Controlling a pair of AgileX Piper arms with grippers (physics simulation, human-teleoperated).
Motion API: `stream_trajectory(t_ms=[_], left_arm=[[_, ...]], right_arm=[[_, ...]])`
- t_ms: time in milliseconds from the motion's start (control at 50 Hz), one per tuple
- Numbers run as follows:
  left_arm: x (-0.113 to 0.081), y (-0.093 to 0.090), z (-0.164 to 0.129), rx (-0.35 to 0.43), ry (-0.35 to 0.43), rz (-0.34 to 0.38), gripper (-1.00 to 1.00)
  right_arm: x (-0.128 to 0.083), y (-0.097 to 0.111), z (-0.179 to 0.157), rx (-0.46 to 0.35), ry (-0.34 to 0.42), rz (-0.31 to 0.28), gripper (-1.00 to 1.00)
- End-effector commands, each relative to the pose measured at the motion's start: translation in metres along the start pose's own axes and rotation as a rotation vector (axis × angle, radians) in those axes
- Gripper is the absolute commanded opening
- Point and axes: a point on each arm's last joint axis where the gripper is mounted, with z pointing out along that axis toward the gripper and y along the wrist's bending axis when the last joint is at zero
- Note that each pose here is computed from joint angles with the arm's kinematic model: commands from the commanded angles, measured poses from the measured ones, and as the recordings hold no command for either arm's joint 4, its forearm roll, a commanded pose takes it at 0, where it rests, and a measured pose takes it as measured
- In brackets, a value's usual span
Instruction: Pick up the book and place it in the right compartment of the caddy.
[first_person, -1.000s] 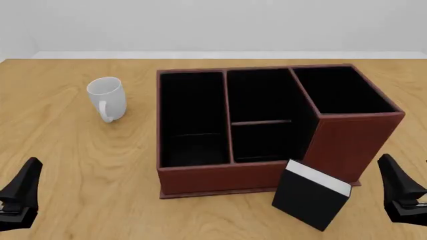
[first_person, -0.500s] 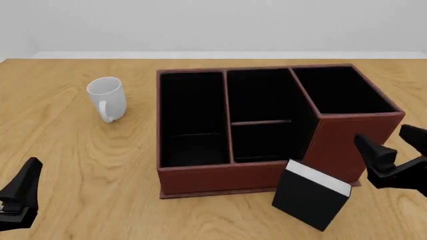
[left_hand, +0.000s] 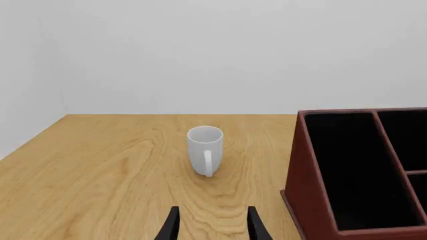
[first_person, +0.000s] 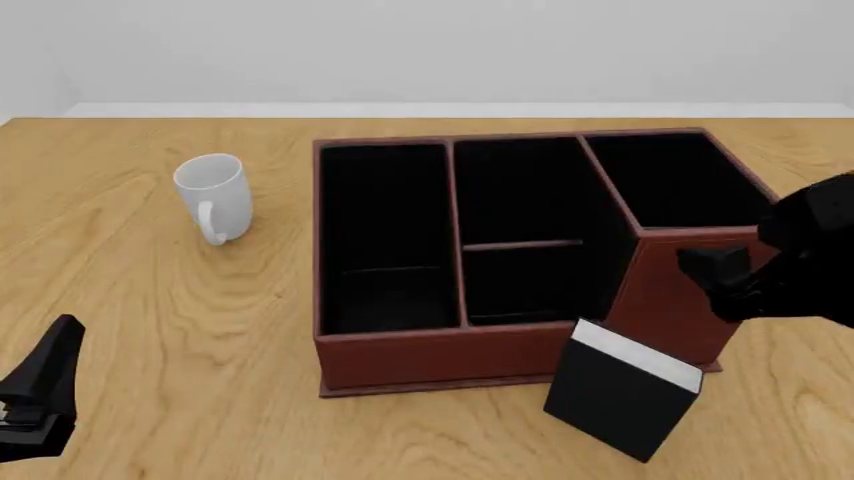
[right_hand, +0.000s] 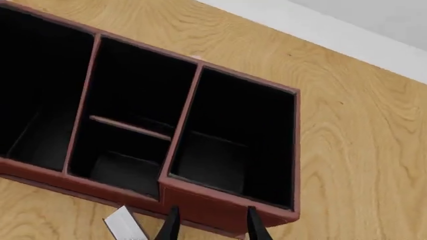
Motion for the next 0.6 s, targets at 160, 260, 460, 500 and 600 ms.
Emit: stream_trajectory(t_ms=[160,260,460,500,600], left_arm=[[0.000,0.000,0.000,0.000,0.000,0.000,1.00],[0.000,0.000,0.000,0.000,0.000,0.000,1.00],[0.000,0.000,0.000,0.000,0.000,0.000,1.00],[0.000,0.000,0.000,0.000,0.000,0.000,1.00],[0.000,0.000,0.000,0.000,0.000,0.000,1.00]], right_arm=[[-0.024,0.006,0.008,-0.102,0.224,-0.045,1.00],[-0.024,0.008,0.005,-0.125,0.272,-0.061,1.00],[-0.037,0.006,-0.005,-0.148,0.346,-0.088,1.00],[-0.037,0.008,-0.006,-0.157,0.352,-0.088,1.00],[-0.035,0.013,-0.006,-0.184,0.390,-0.088,1.00]])
